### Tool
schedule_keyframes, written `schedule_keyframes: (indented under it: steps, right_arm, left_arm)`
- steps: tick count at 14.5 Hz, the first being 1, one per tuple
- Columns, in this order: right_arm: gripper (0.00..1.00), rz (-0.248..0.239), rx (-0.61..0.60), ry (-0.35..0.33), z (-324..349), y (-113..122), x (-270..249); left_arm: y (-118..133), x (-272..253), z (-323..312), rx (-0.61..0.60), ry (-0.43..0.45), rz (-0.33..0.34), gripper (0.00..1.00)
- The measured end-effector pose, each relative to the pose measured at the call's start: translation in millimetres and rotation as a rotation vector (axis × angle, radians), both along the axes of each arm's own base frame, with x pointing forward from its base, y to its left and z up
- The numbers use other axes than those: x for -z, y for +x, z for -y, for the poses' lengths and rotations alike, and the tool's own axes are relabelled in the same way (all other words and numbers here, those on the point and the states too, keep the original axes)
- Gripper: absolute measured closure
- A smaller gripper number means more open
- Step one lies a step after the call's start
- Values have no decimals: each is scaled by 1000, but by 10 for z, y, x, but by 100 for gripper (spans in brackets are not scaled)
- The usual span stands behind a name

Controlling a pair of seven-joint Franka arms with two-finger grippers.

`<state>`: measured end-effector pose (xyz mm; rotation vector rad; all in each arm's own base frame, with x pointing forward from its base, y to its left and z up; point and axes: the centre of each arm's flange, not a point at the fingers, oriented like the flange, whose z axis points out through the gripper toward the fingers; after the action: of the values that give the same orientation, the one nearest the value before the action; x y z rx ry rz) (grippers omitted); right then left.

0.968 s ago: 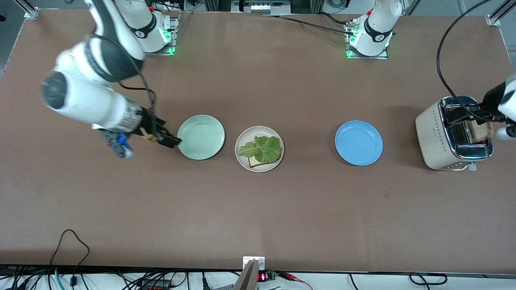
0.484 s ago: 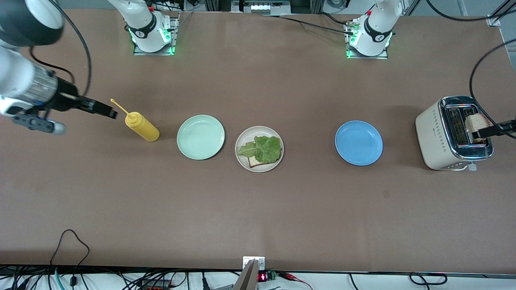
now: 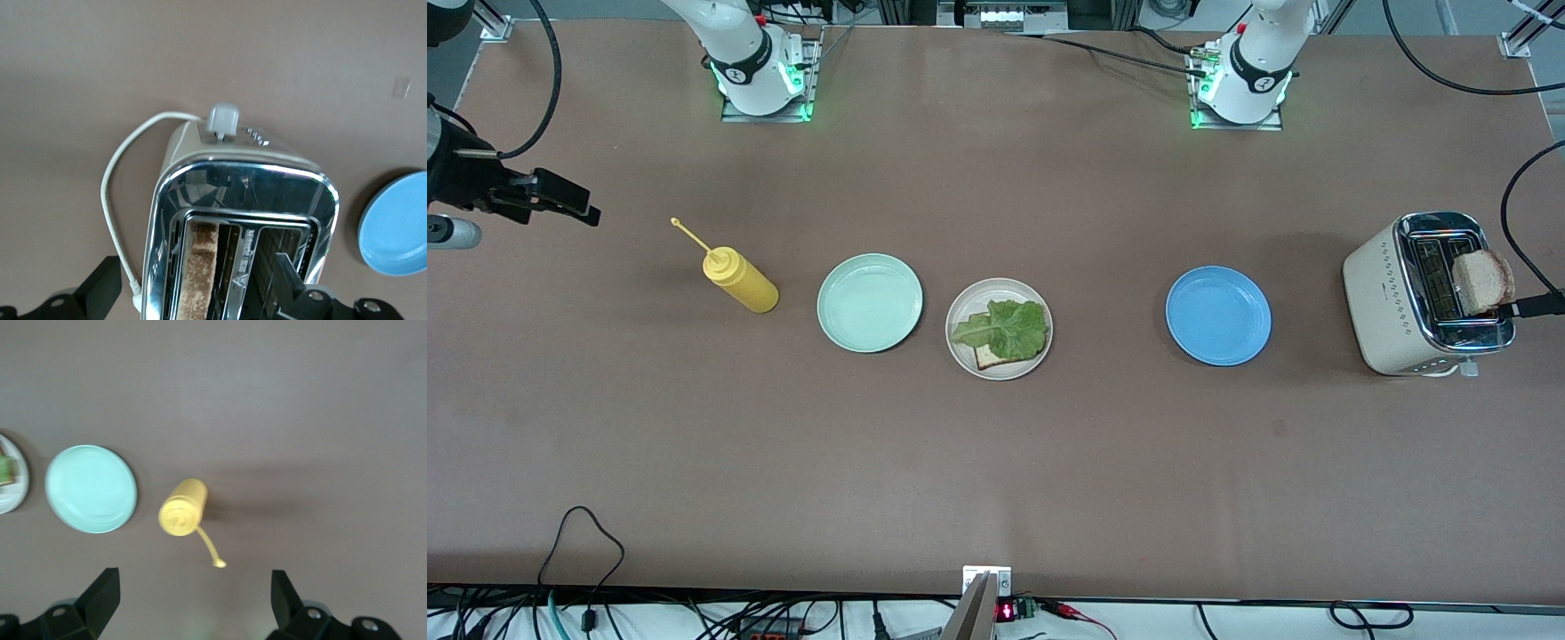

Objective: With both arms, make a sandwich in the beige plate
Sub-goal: 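Withdraw the right gripper while the left gripper reaches into the toaster, then grasp the toaster bread slice with the left gripper and lift it out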

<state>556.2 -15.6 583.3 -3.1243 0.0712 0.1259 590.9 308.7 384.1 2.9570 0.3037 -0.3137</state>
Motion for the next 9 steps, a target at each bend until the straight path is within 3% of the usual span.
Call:
schedule_keyframes:
  steps: [2, 5, 9]
  right_arm:
    - [0, -16, -9, -42, 14, 36, 78]
    - [0, -46, -13, -47, 0, 99, 225]
    - [0, -40, -24, -46, -72, 155, 211]
  left_arm:
    - [-45, 85, 28, 9, -28, -46, 0]
    - [-113, 125, 84, 19, -62, -104, 1]
    - [-121, 216, 91, 24, -75, -125, 10]
